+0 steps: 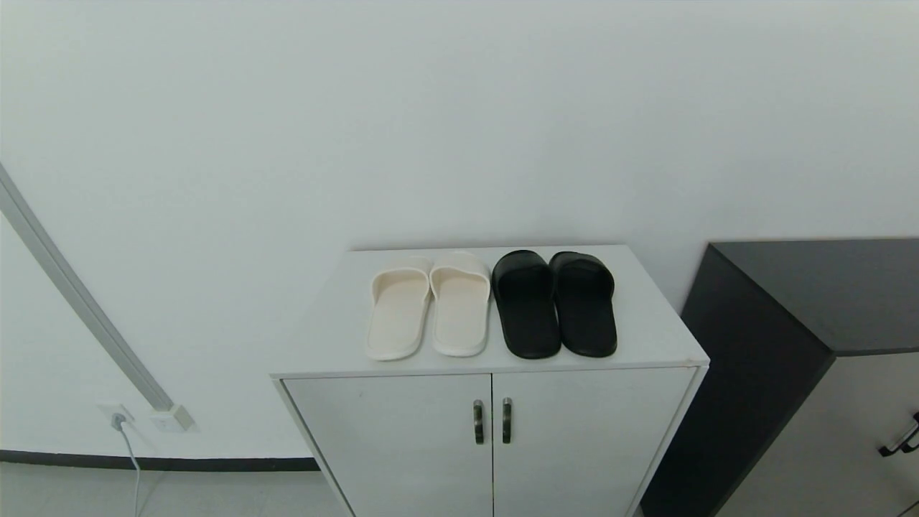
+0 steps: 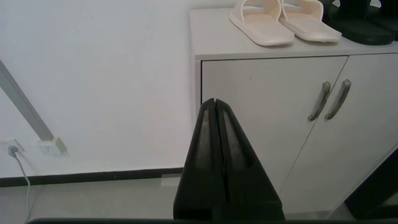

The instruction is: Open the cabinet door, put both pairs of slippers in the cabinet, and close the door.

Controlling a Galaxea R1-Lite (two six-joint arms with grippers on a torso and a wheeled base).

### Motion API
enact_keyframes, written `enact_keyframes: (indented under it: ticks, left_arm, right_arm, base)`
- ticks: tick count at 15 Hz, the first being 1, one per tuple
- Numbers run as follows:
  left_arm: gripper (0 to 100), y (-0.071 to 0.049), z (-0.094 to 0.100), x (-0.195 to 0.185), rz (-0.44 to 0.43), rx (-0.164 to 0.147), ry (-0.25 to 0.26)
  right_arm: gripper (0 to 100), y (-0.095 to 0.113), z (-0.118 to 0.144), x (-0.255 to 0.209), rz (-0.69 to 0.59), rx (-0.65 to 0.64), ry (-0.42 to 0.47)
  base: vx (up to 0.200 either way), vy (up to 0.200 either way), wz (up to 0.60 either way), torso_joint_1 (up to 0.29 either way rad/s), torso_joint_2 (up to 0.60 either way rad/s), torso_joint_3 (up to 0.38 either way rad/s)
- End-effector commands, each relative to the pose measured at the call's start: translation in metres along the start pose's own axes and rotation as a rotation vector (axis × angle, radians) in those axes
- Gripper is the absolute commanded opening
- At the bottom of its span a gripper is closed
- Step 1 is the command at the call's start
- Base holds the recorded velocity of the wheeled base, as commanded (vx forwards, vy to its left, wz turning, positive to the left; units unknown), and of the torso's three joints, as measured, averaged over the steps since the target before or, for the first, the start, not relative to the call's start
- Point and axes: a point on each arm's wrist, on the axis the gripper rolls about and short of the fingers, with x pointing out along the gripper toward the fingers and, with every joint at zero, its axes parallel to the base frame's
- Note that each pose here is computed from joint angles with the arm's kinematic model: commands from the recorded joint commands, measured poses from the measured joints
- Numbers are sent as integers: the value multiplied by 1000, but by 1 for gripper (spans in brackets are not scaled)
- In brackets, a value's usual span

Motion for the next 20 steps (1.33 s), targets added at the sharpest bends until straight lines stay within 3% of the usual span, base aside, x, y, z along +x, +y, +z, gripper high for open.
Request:
enact_keyframes:
  ticks: [1,6,9,11,18,20]
  left_arm:
    - [0,0,0,0,0,0,1]
    - [0,0,0,0,0,0,1]
    - [0,0,0,0,0,0,1]
    - [0,0,0,0,0,0,1]
    - [0,0,0,0,0,-1,1]
    - [0,0,0,0,0,-1,1]
  right_arm:
    - [100,6,9,66,187,58,181]
    - [100,61,37,106,222,100,227]
    - [100,82,45,154,147,93,239]
    - [100,108,37,203,41,81,172]
    - [100,145,30,294,-201,66,103]
    - [100,151,24,313,-220,62,104]
  base:
    - [0,0,0,0,0,0]
    - [0,0,0,0,0,0]
    - [0,0,0,0,0,0]
    - [0,0,0,0,0,0]
    - [0,0,0,0,0,0]
    - [0,0,0,0,0,0]
